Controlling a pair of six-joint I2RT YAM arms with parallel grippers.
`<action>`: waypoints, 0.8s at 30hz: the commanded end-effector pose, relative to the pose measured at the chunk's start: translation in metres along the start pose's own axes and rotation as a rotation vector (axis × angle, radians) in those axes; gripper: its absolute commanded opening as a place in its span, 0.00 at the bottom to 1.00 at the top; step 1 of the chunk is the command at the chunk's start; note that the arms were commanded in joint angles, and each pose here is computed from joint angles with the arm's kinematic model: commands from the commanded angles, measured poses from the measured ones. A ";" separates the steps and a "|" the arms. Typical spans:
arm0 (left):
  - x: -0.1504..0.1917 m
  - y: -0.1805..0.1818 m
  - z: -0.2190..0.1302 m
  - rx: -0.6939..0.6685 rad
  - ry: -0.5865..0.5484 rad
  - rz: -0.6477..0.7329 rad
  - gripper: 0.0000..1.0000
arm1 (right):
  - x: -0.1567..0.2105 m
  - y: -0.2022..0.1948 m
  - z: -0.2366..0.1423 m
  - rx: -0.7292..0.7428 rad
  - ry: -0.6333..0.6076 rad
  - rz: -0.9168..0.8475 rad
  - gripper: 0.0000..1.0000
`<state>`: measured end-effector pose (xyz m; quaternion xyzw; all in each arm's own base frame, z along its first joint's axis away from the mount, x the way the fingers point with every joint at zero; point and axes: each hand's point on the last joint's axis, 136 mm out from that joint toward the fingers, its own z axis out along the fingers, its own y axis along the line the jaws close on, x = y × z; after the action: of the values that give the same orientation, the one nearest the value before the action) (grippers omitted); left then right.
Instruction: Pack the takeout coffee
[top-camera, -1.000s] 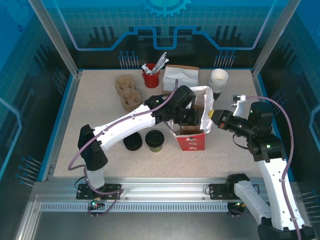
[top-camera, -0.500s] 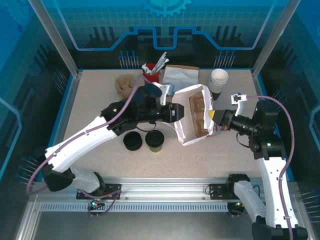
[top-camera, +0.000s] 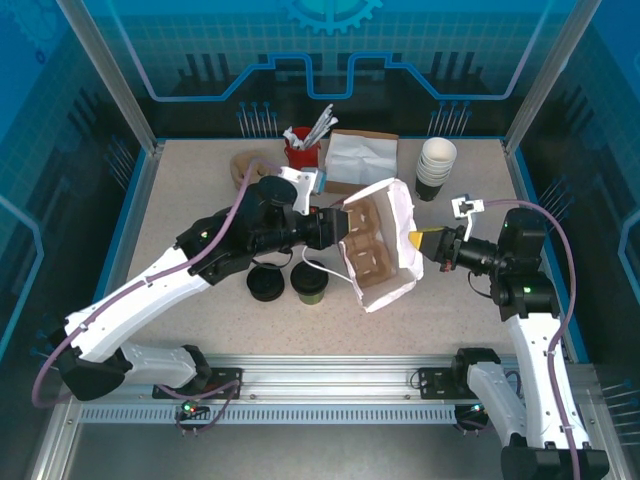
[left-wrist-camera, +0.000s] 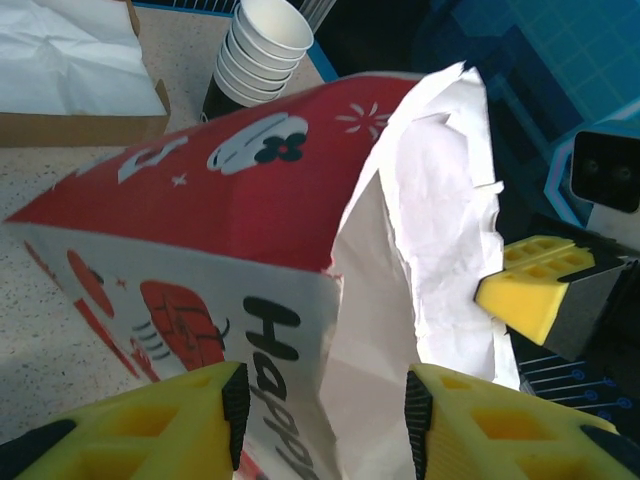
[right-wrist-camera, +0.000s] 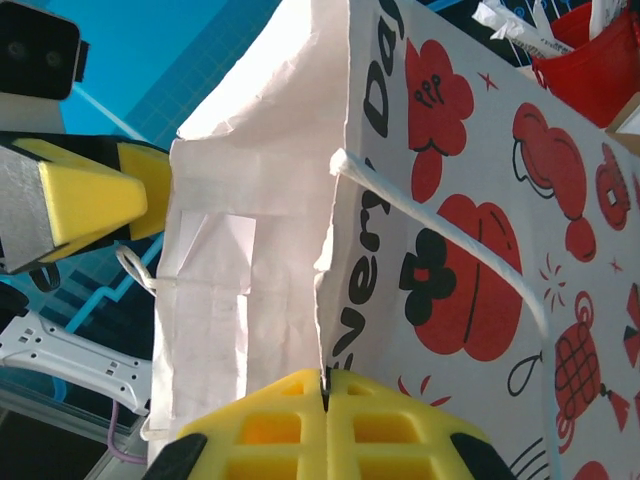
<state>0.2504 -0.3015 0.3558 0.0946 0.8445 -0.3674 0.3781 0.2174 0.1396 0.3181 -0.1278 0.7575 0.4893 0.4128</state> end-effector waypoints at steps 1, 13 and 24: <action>-0.006 0.003 -0.003 -0.006 -0.029 0.029 0.48 | -0.005 0.003 -0.002 -0.004 -0.029 -0.010 0.00; -0.016 0.004 -0.003 -0.016 -0.027 0.037 0.54 | -0.018 -0.024 -0.002 0.180 -0.065 0.312 0.00; -0.018 0.058 -0.034 -0.203 -0.087 0.094 0.68 | -0.022 -0.034 0.022 0.159 -0.039 0.514 0.00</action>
<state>0.2702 -0.2609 0.3559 0.0840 0.8512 -0.3050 0.4187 0.2577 0.1304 0.2910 0.1065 0.8058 0.5013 0.2967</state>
